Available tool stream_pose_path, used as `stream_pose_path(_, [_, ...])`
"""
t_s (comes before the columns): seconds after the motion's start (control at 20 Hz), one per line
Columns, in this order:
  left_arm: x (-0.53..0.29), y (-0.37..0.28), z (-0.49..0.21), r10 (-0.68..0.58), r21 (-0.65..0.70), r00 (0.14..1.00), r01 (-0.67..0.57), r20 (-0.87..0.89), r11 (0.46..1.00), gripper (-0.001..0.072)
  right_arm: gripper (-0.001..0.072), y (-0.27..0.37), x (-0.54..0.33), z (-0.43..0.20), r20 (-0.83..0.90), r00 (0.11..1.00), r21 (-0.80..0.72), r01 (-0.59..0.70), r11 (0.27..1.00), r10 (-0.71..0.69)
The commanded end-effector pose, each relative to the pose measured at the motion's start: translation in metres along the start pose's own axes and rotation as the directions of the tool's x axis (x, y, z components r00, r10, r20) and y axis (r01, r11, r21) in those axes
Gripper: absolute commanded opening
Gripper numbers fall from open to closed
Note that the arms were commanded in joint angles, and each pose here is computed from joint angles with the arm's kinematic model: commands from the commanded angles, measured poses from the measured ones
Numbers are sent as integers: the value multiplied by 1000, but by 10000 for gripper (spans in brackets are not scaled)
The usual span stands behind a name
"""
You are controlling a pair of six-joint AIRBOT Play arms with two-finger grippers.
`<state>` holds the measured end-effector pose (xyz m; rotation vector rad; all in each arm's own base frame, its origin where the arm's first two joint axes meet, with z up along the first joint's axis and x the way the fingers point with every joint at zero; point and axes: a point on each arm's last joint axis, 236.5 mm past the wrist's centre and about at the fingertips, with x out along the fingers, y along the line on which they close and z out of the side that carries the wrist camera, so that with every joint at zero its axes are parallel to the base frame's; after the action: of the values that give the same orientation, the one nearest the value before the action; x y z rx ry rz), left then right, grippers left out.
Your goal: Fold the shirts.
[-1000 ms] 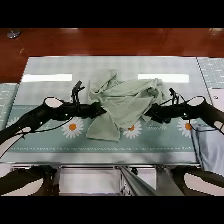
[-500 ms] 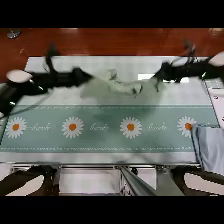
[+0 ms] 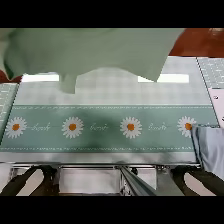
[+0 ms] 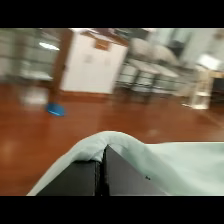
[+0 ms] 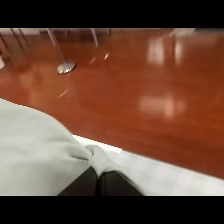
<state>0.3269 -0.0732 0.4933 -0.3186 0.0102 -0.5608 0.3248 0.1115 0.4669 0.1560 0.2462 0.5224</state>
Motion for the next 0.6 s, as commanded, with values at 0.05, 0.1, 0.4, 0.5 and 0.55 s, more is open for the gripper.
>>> stream_pose_path(0.05, [-74, -38, 27, 245, 259, 967, -253, 63, 932, 21, 19, 40, -106, -5, 85, 988, -137, 138, 981, -128])
stream_pose_path(0.1, [-82, -53, 20, 245, 290, 968, -249, 53, 924, 22, 19, 45, -125, -10, 97, 983, -147, 167, 975, -154])
stream_pose_path(0.4, [-97, -109, -39, 95, 318, 986, -46, -138, 947, 22, 19, 69, -173, -43, 54, 981, -172, 193, 966, -187])
stream_pose_path(0.5, [-84, -96, -59, 66, 261, 976, -10, -206, 965, 22, 19, 59, -163, -52, 11, 980, -157, 197, 968, -197])
stream_pose_path(0.55, [-76, -81, -70, 72, 224, 969, -17, -238, 974, 22, 19, 50, -154, -58, -16, 978, -137, 205, 969, -209])
